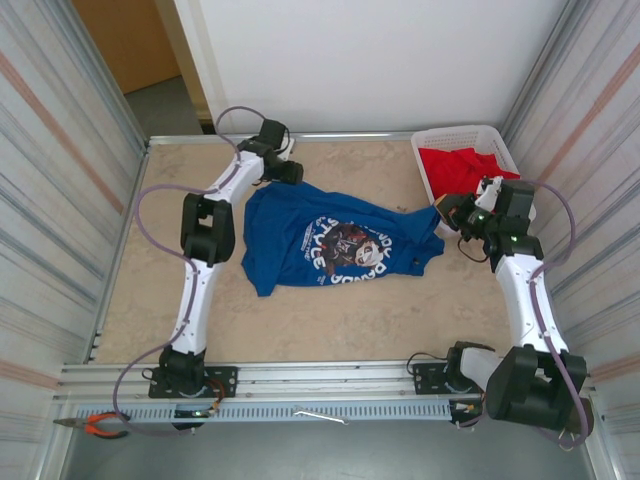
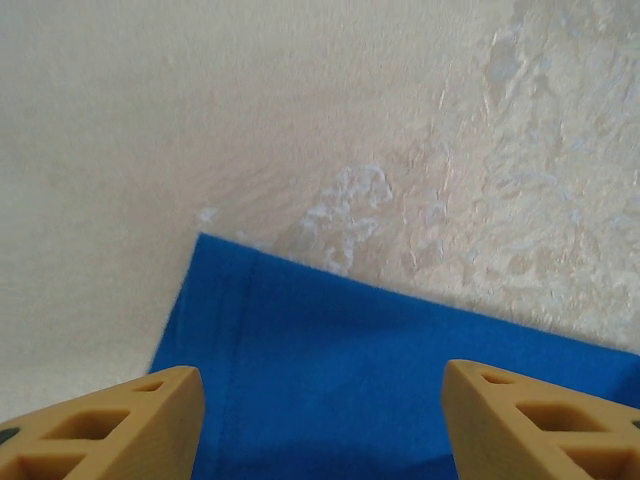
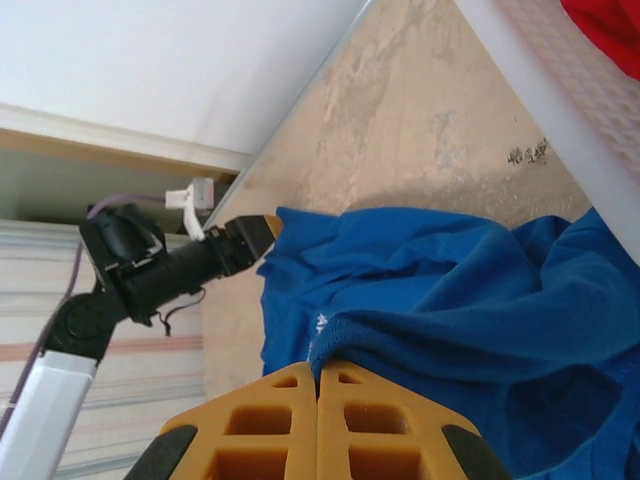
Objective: Fold the inside-out t-shirt
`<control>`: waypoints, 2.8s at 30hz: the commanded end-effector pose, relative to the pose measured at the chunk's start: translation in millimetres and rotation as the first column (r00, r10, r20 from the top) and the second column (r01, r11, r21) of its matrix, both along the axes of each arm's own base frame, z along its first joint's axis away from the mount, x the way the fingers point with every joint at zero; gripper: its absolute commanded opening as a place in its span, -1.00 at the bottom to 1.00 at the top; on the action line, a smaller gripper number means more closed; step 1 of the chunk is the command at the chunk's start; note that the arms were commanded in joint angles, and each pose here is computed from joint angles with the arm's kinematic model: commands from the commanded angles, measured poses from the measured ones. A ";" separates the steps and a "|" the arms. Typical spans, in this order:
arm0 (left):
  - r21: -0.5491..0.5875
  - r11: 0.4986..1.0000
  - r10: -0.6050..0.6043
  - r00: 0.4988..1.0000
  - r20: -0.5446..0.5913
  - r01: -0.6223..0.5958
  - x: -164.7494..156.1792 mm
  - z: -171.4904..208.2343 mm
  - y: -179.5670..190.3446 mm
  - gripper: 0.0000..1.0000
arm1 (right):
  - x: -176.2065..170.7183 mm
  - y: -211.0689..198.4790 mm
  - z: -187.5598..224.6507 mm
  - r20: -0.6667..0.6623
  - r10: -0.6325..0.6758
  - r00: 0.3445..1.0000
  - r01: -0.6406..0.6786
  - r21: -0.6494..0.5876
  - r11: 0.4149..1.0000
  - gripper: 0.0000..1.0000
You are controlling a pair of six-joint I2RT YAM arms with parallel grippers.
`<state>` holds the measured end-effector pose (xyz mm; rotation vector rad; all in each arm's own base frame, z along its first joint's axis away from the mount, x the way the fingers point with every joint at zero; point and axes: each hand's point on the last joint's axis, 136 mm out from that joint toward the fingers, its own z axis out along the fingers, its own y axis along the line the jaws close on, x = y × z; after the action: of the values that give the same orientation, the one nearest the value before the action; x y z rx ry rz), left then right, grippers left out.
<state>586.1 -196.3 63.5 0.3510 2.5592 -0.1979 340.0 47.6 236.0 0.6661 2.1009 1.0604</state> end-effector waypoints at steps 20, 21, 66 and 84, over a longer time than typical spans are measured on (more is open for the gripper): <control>0.111 0.994 0.008 1.000 -0.008 -0.007 15.8 -45.9 10.5 0.02 | -4.3 1.0 5.7 0.032 0.014 0.999 -0.012 -0.042 0.999 -1.00; 0.106 0.994 0.005 1.000 -0.008 -0.004 15.7 -45.6 8.9 -0.08 | -4.6 0.7 6.6 0.032 0.012 0.999 -0.011 -0.041 0.999 -1.00; -0.632 0.775 0.367 0.813 0.452 0.002 -149.1 396.5 128.2 -1.00 | 19.4 -51.9 238.3 0.430 -0.146 0.891 0.071 0.185 0.980 -1.00; -0.746 0.639 0.434 0.715 0.548 0.184 -248.7 519.1 124.0 -1.00 | -52.5 -33.5 368.0 0.651 -0.144 0.745 -0.001 0.217 0.976 -1.00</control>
<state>356.7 -71.2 567.9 -0.1108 1.5544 -0.8414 313.0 6.8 576.7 0.4308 1.4050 1.2471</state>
